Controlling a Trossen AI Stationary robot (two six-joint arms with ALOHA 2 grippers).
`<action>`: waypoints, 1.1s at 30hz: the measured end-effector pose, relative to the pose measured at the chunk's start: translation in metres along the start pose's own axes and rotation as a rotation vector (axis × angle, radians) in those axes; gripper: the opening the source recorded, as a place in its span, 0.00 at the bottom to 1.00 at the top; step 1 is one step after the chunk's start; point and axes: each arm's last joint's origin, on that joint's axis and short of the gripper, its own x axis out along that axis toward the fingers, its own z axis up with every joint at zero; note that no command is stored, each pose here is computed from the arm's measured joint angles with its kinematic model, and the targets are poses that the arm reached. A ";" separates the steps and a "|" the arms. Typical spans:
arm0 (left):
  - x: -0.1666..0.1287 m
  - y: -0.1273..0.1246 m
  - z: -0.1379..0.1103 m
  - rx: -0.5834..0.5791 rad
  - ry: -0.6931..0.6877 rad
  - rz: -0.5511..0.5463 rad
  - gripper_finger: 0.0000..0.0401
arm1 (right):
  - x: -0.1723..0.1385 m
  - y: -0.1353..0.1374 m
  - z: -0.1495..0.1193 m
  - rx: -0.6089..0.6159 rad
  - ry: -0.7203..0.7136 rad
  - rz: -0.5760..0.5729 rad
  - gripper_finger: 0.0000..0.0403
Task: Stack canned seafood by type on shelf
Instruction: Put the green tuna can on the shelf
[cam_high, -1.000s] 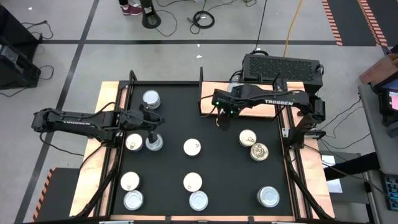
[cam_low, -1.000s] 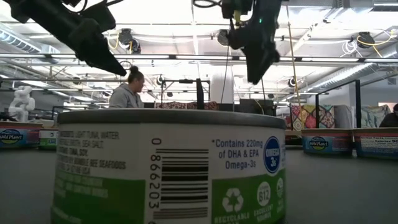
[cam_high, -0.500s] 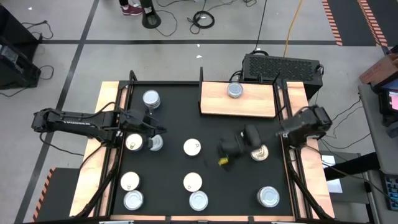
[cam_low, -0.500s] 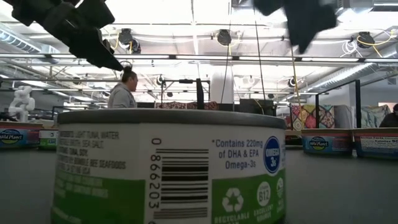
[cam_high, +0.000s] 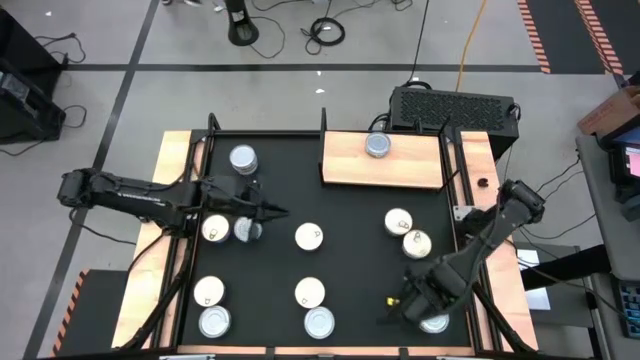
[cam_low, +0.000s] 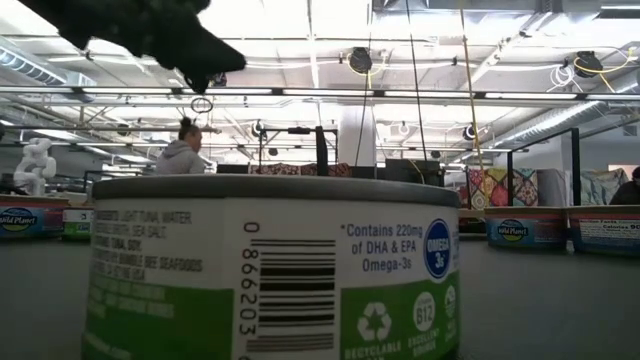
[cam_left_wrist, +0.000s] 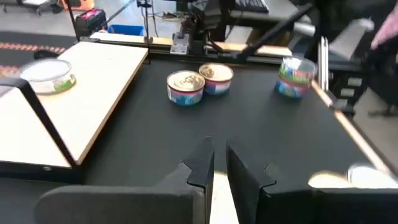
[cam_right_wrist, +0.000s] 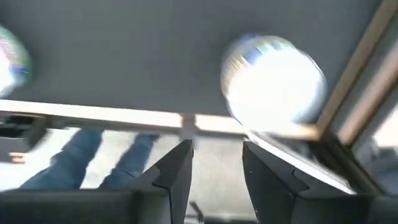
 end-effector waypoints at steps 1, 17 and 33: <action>0.005 0.000 -0.001 -0.026 -0.002 0.000 0.11 | 0.002 -0.002 -0.003 0.010 0.002 -0.011 0.33; 0.035 0.000 -0.020 -0.074 0.065 -0.009 0.11 | 0.071 0.021 -0.006 -0.035 -0.156 -0.193 0.33; 0.035 -0.001 -0.019 -0.073 0.060 -0.011 0.11 | 0.101 0.030 -0.002 0.001 -0.214 -0.272 0.28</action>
